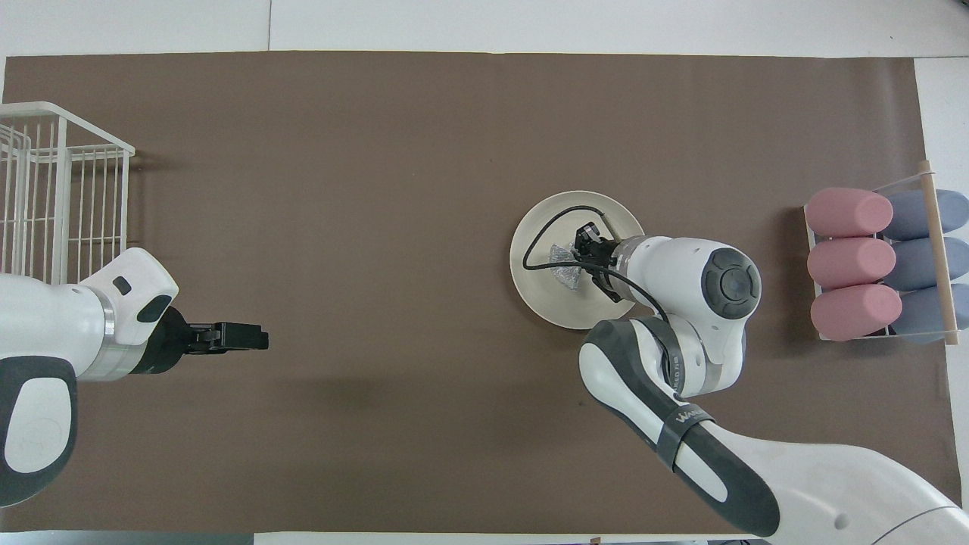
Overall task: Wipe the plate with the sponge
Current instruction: 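Rub the sponge around the cream plate surface with the right gripper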
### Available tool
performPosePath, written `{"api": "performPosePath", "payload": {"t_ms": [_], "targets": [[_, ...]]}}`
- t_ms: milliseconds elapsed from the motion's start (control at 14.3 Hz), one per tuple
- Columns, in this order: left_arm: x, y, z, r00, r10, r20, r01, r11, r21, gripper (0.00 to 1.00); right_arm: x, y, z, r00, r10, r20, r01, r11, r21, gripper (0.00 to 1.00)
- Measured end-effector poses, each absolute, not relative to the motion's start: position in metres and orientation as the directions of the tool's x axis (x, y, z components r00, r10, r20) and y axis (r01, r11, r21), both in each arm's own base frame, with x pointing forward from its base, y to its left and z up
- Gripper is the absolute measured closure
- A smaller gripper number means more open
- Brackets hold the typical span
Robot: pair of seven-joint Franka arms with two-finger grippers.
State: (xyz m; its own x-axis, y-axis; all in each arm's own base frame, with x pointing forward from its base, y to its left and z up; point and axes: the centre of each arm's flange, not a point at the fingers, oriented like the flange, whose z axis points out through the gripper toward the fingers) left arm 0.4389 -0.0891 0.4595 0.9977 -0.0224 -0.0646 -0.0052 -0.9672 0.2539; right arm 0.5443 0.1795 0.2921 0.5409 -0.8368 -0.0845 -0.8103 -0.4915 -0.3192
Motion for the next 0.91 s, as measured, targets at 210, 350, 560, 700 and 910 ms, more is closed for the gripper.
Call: {"api": "performPosePath", "payload": {"t_ms": [210, 350, 560, 700, 910], "targets": [[0.439, -0.089, 0.459, 0.998, -0.022, -0.065, -0.005, -0.967, 0.254, 0.0, 0.551, 0.157, 0.292, 0.549, -0.833, -0.071, -0.804, -0.503, -0.317, 0.92], [0.439, -0.089, 0.459, 0.998, -0.022, -0.065, -0.005, -0.967, 0.254, 0.0, 0.548, 0.168, 0.292, 0.527, -0.845, -0.086, -0.82, -0.479, -0.314, 0.92], [0.439, -0.089, 0.459, 0.998, -0.022, -0.065, -0.005, -0.967, 0.254, 0.0, 0.525, 0.23, 0.293, 0.479, -0.866, -0.14, -0.855, -0.426, -0.296, 0.92], [0.439, -0.089, 0.459, 0.998, -0.022, -0.065, -0.005, -0.967, 0.254, 0.0, 0.512, 0.256, 0.292, 0.477, -0.865, -0.156, -0.86, -0.422, -0.285, 0.92], [0.439, -0.089, 0.459, 0.998, -0.022, -0.065, -0.005, -0.967, 0.254, 0.0, 0.513, 0.257, 0.293, 0.47, -0.868, -0.161, -0.865, -0.416, -0.281, 0.92]]}}
